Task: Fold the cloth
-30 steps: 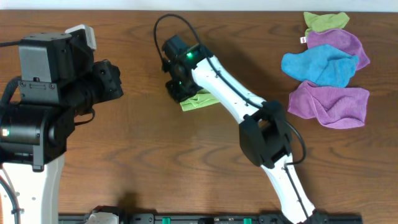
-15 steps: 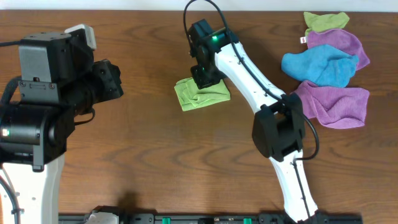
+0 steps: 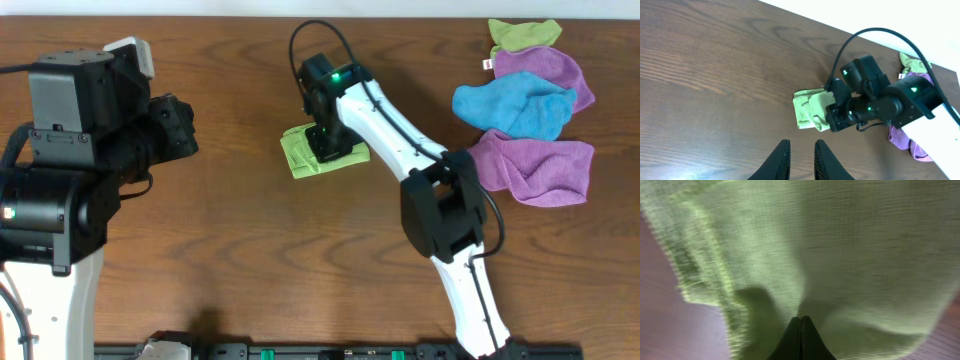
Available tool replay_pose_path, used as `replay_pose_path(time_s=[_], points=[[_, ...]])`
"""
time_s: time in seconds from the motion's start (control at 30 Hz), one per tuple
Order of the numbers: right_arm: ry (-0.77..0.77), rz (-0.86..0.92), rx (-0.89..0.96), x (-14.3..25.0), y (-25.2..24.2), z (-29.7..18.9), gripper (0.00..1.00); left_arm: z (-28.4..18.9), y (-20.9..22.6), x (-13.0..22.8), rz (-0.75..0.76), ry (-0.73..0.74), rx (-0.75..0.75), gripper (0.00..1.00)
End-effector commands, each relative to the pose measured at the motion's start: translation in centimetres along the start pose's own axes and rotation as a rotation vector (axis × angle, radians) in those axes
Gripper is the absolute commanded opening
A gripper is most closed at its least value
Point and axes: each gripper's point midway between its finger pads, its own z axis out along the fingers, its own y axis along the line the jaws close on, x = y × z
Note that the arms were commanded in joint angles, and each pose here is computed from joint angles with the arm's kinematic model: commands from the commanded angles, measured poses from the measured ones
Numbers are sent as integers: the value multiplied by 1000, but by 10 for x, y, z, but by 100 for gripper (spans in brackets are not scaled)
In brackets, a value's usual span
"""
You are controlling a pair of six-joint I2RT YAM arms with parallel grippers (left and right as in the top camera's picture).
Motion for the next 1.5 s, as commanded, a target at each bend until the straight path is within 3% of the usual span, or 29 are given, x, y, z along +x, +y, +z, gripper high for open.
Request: replay_pose_path(time_s=[0.0,0.37,0.63,0.83,0.97,1.33,1.47], points=[[-20,-47,-21,3,21,-11,2,-4,0,-4,-8,-17,0,18],[-35,-69,-21,1,31,-17,2,-5,6,-8,-8,-41,-35,19],[-190,-17,-3,-20,-3,-86,2,9,22,-8,-31,-32,-115,22],[-189,78,-20,-18,-50,-95,1,80,22,26,-70,124,-36,23],[-169,93,-23,-14,-69,-91,2,141,18,54,-113,211,79,37],[-146,89,-27,-11,-87,-71,1,242,4,102,-231,414,303,57],[-143,95,-65,-10,-92,-54,1,268,4,120,-265,489,349,60]])
